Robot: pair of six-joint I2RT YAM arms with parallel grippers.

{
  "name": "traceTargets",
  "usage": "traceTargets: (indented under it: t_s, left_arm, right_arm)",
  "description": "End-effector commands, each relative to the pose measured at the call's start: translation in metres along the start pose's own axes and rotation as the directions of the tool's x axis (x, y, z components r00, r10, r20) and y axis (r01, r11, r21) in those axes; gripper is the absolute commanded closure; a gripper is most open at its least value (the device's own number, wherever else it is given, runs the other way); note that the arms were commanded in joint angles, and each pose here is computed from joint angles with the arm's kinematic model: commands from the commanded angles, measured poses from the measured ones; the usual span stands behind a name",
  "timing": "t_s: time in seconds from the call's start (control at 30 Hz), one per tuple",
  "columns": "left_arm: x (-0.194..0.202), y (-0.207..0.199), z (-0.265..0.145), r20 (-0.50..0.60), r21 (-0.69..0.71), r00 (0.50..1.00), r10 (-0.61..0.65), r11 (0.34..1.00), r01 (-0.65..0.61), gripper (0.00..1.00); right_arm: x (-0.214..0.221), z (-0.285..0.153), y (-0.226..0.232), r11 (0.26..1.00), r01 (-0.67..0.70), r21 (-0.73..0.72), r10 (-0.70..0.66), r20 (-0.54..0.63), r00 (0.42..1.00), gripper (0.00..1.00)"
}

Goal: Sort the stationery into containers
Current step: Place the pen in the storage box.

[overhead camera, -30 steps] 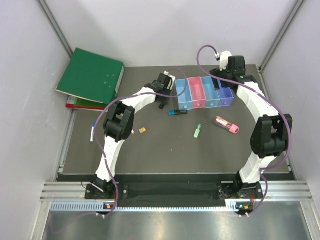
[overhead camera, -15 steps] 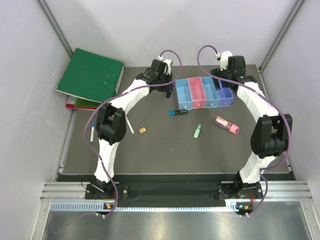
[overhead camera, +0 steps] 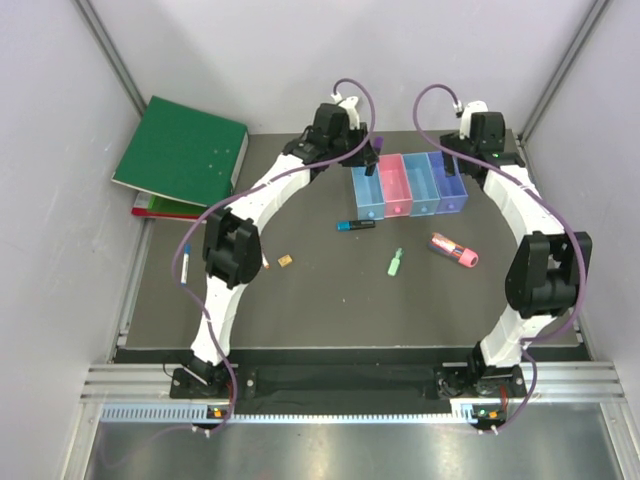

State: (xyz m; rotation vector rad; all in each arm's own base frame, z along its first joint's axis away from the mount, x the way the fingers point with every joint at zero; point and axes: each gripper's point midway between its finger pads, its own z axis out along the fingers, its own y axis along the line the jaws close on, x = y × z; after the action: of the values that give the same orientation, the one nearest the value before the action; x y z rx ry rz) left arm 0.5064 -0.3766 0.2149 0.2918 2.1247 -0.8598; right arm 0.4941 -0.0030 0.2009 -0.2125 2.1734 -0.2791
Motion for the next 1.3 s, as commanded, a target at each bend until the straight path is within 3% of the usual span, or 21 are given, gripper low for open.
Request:
traceTargets:
  t_s: [0.0, 0.23, 0.67, 0.7, 0.87, 0.97, 1.27]
  left_arm:
    - [-0.013, -0.036, 0.021, 0.066, 0.108, 0.998, -0.002, 0.994, -0.005, 1.00]
    - [0.005, -0.046, 0.058, 0.072, 0.137, 0.997, -0.008, 0.991, -0.002, 1.00]
    - [0.022, -0.032, 0.090, 0.104, 0.107, 0.995, -0.004, 0.994, -0.008, 0.99]
    - [0.022, -0.031, 0.091, 0.109, 0.106, 0.994, 0.000, 0.994, -0.011, 0.91]
    - [0.027, -0.023, 0.096, 0.107, 0.090, 0.994, 0.018, 0.996, -0.028, 0.77]
    - [0.030, -0.021, 0.098, 0.104, 0.085, 0.994, 0.032, 0.996, -0.041, 0.62]
    - [0.035, -0.017, 0.098, 0.099, 0.077, 0.994, 0.042, 0.996, -0.050, 0.46]
  right_arm:
    - [-0.020, -0.017, -0.028, 0.994, -0.080, 0.069, 0.074, 0.079, 0.994, 0.13]
    - [-0.009, -0.019, -0.036, 0.993, -0.094, 0.072, 0.089, 0.069, 0.994, 0.13]
    - [-0.003, -0.030, -0.034, 0.995, -0.093, 0.043, 0.090, 0.070, 0.993, 0.13]
    - [-0.003, -0.031, -0.033, 0.995, -0.091, 0.038, 0.088, 0.071, 0.994, 0.13]
    - [0.002, -0.032, -0.045, 0.992, -0.113, 0.053, 0.110, 0.065, 0.992, 0.13]
    - [0.002, -0.034, -0.044, 0.992, -0.118, 0.047, 0.114, 0.067, 0.991, 0.13]
    - [0.004, -0.034, -0.042, 0.992, -0.119, 0.040, 0.117, 0.062, 0.991, 0.13]
